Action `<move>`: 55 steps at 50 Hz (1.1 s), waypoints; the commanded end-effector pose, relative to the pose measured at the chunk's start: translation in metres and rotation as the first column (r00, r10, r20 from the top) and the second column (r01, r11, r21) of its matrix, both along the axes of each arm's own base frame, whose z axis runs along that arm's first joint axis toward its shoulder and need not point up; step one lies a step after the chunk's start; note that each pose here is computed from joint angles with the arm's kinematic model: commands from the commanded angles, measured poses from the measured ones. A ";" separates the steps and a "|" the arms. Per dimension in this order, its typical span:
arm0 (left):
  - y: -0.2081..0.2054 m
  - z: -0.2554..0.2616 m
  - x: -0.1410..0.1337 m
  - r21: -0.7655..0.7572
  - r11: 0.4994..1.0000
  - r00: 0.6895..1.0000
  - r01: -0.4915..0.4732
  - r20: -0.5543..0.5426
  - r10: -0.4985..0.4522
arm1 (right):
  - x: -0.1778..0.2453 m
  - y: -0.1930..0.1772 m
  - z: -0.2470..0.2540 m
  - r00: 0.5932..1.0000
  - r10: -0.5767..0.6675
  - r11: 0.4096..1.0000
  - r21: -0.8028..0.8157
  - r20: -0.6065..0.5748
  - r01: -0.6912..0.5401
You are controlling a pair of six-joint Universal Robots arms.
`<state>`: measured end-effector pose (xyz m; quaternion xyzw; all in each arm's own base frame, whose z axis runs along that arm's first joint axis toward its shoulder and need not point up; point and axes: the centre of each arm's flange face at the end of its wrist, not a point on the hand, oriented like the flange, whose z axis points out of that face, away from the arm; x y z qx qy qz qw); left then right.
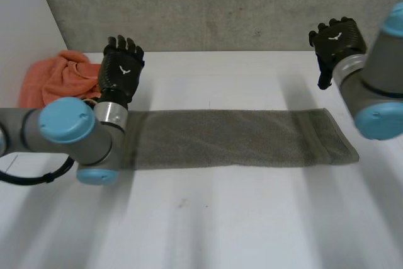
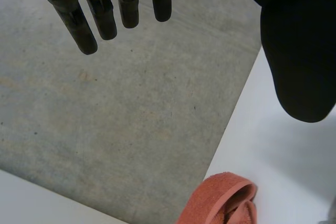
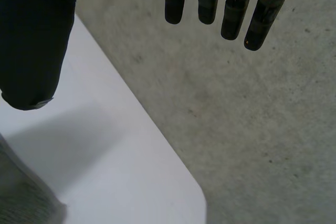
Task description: Fold the laundry.
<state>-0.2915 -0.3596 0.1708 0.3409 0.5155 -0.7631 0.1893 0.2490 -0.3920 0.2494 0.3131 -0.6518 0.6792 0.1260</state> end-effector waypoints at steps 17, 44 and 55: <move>0.095 0.020 0.024 0.387 0.900 0.894 0.202 -0.448 -0.008 | -0.094 0.053 -0.099 0.997 0.014 0.881 0.471 0.074 -0.047; 0.096 0.017 0.025 0.400 0.895 0.898 0.196 -0.440 0.000 | -0.128 0.024 -0.117 0.995 -0.080 0.895 0.444 0.062 0.045; 0.097 0.019 0.025 0.396 0.897 0.897 0.198 -0.442 -0.003 | -0.132 0.032 -0.110 0.997 -0.030 0.899 0.438 0.073 -0.004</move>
